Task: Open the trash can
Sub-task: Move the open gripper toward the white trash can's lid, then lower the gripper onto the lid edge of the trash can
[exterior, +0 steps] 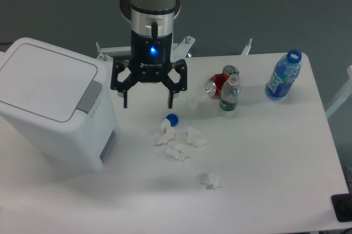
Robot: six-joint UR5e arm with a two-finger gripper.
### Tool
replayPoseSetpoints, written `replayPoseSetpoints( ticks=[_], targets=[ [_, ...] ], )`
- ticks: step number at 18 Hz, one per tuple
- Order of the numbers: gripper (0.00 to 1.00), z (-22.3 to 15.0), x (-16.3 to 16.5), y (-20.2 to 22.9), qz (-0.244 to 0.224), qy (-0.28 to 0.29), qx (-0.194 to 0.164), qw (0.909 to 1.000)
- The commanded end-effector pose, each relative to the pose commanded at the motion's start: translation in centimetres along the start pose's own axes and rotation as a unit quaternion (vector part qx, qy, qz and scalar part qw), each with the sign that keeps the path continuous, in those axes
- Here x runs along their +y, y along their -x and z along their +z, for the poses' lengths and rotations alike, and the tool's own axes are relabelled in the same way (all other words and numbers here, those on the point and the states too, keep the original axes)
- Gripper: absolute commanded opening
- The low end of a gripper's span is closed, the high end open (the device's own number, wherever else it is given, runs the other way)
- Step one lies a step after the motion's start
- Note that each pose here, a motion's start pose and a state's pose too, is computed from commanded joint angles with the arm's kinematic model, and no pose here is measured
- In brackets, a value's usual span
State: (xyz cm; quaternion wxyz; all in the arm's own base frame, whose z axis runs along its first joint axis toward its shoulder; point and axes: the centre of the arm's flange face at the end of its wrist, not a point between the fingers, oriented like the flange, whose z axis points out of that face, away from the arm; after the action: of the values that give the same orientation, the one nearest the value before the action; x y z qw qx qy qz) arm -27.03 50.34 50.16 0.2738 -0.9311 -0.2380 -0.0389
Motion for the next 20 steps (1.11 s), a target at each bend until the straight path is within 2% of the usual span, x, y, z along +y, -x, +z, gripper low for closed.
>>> replayPoseSetpoints(
  ticks=[3,8,13,20],
  targets=[
    [1.0,0.4,-0.1,-0.3,-0.008,-0.007,0.052,0.9986],
    [1.0,1.6,0.6,-0.1,-0.015,0.003,0.068,0.9976],
    [1.0,1.5,1.2,2.3,-0.04,0.017,0.08,0.9959],
    [1.0,1.5,1.5,1.6,-0.02,0.023,0.09,0.9955]
  ],
)
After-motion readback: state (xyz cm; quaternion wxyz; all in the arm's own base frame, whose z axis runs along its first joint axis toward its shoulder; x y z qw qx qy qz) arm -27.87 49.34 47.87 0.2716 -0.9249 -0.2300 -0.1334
